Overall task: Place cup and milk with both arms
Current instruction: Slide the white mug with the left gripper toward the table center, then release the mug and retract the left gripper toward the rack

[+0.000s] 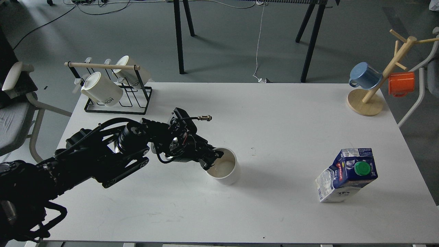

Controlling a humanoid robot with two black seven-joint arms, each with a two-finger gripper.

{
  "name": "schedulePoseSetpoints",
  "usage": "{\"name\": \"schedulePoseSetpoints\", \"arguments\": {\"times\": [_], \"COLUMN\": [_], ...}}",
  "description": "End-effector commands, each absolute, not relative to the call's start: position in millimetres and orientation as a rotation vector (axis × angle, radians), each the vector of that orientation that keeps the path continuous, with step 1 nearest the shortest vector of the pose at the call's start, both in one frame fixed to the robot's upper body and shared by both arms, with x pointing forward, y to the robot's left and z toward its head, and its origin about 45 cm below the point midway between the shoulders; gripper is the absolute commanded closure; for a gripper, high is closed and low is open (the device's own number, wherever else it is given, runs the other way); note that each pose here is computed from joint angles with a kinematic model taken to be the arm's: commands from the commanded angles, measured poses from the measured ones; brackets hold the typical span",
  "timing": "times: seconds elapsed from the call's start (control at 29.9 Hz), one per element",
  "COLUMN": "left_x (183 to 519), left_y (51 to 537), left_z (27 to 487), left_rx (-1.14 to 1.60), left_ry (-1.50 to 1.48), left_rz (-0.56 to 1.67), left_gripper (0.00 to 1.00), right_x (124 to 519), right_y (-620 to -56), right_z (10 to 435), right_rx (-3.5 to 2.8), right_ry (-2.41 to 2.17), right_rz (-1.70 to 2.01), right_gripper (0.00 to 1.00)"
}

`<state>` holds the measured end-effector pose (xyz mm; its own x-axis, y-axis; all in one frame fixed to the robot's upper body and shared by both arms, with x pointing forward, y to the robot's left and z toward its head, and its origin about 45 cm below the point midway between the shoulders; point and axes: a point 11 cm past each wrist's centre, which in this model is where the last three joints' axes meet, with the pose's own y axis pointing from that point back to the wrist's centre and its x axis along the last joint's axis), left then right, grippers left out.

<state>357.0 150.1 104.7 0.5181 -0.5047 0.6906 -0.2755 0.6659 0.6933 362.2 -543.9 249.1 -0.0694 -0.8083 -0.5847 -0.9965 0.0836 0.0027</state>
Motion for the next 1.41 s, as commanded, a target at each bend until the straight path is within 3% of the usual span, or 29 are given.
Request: {"name": "schedulePoseSetpoints", "arguments": {"times": [0.0, 0.23, 0.4, 0.5, 0.67, 0.9, 1.21, 1.37], "left_x": [357, 359, 365, 374, 399, 437, 439, 428], "left_y": [151, 156, 155, 168, 194, 296, 407, 425], "left_z": [104, 106, 119, 135, 179, 238, 275, 255], "left_rx": [0.873, 0.885, 0.809, 0.731, 0.563, 0.333, 0.024, -0.035], "left_ry": [-1.049, -1.042, -0.907, -0.667, -0.447, -0.237, -0.051, 0.041], "left_rz": [-0.162, -0.157, -0.039, 0.082, 0.298, 0.738, 1.154, 1.236], "left_gripper": [0.73, 0.55, 0.24, 0.16, 0.13, 0.08, 0.07, 0.07], "right_x": [361, 362, 362, 362, 360, 340, 268, 217], "right_y": [-546, -541, -544, -548, -553, -536, -545, -558], "right_z": [248, 247, 252, 257, 281, 302, 226, 186], "right_rx": [-1.772, -1.789, -1.785, -1.782, -1.81, -1.749, -1.258, -1.094], "right_ry": [1.94, 1.931, 1.925, 1.929, 1.908, 1.728, 1.659, 1.75], "right_rz": [0.577, 0.596, 0.583, 0.575, 0.551, 0.686, 1.037, 1.138], "right_gripper": [0.01, 0.01, 0.01, 0.01, 0.0, 0.0, 0.0, 0.0]}}
